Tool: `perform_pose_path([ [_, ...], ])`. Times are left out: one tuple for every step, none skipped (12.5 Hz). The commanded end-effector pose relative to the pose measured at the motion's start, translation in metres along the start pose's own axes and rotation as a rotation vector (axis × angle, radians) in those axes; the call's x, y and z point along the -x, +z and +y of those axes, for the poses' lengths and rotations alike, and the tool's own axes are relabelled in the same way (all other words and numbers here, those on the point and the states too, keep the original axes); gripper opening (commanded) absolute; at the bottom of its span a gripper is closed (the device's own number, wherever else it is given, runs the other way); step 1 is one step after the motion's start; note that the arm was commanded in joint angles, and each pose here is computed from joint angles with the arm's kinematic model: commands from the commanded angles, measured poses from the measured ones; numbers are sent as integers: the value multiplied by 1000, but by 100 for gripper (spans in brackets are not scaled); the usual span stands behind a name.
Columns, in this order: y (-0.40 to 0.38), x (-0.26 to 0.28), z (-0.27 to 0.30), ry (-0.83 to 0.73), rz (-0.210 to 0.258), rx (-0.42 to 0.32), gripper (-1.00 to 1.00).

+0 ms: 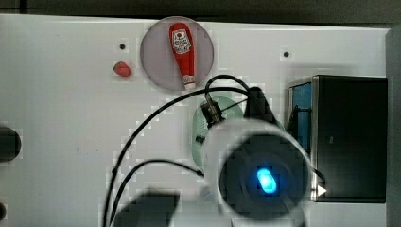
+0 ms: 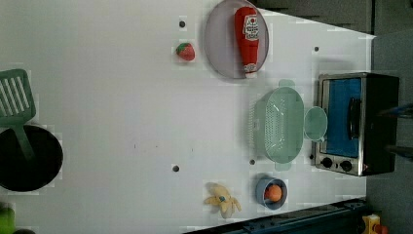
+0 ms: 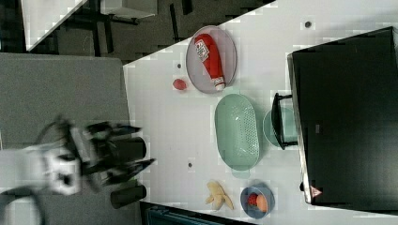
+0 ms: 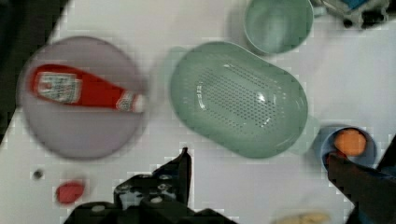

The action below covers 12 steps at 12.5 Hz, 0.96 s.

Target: Drag strainer right to left.

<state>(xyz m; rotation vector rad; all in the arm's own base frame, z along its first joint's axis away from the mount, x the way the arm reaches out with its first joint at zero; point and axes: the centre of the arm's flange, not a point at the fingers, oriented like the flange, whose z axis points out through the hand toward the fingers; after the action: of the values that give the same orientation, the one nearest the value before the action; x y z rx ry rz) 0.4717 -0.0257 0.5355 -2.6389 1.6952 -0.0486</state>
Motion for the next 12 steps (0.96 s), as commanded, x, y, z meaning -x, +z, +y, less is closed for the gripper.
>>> perform_pose_path([
  [126,3,-6,175,-50,107,100],
  [154,6,-7,203,-45,102,100],
  [180,8,-8,234,-40,97,100],
  [206,10,-9,263,-37,96,100],
  [232,14,-9,284,-38,103,100],
  [257,18,-10,308,-39,114,100],
  [276,22,-12,330,-37,113,100],
  [293,27,-16,344,-35,105,100],
  [309,31,-18,352,-34,102,100],
  [324,35,-19,355,-34,104,100],
  [336,37,-18,351,-36,111,100],
  [348,40,-17,347,-39,120,100],
])
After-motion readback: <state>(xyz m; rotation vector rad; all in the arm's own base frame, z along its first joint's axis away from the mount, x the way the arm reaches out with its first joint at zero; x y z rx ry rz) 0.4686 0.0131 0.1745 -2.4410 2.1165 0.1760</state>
